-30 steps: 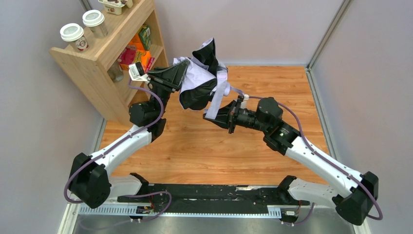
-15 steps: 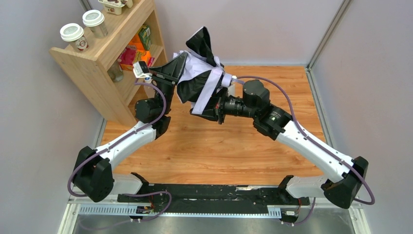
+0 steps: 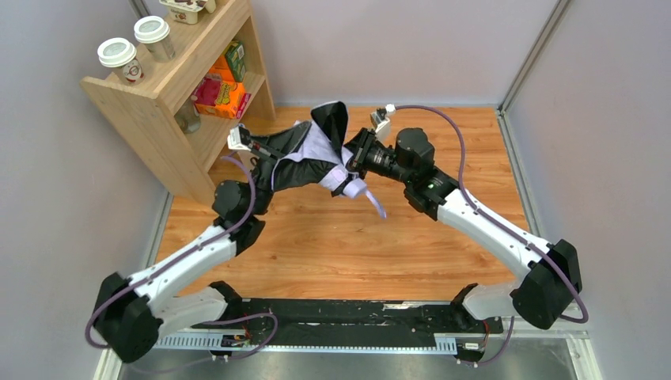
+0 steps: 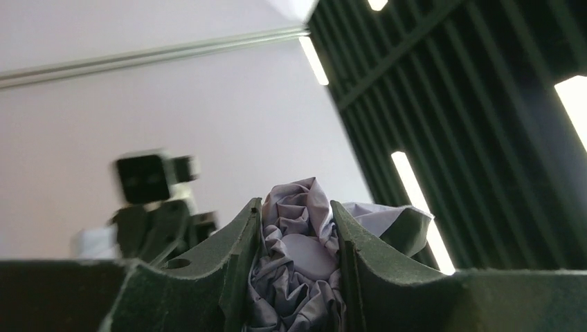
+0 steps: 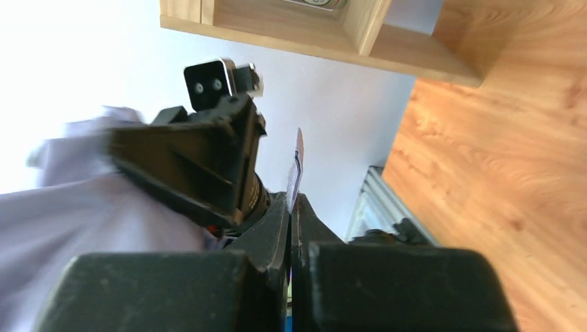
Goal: Put away the umbrella
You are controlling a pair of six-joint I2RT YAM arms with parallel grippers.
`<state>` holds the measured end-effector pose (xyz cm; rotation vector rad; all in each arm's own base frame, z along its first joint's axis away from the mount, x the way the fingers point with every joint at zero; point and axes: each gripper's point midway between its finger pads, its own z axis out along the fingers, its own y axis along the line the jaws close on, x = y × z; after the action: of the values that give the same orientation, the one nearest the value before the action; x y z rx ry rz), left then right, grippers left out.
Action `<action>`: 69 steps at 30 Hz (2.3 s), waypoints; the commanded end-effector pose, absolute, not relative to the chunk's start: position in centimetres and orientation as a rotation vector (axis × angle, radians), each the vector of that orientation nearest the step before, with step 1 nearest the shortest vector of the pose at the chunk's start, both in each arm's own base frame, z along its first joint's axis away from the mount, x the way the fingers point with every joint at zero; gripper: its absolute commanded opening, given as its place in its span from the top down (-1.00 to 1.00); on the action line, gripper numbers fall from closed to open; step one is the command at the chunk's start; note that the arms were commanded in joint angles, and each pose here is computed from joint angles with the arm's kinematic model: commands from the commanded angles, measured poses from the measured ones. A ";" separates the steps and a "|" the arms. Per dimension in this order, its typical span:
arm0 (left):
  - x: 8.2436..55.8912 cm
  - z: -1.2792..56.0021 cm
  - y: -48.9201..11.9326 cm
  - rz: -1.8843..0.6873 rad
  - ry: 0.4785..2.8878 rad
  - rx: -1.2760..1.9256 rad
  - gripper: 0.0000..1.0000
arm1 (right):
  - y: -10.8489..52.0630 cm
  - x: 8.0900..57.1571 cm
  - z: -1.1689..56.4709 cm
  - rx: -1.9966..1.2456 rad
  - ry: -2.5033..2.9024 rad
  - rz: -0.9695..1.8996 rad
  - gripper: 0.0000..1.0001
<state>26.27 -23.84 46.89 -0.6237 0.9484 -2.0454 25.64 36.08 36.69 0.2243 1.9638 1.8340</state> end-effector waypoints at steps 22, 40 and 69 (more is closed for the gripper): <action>23.0 14.0 -19.9 -1.315 1.856 -1.051 1.00 | 30.9 27.2 29.0 -0.089 1.622 1.266 1.00; 25.1 2.5 -16.5 -1.012 2.089 -1.169 1.00 | 35.7 26.3 26.3 -0.430 1.584 1.254 1.00; 26.5 -2.2 -15.5 -0.888 2.123 -1.113 1.00 | 39.1 22.6 14.7 -0.561 1.872 1.270 0.96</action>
<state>29.13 -17.45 2.83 -1.0889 1.9882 -1.0664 22.70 36.69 8.64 -0.4870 2.1139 1.1112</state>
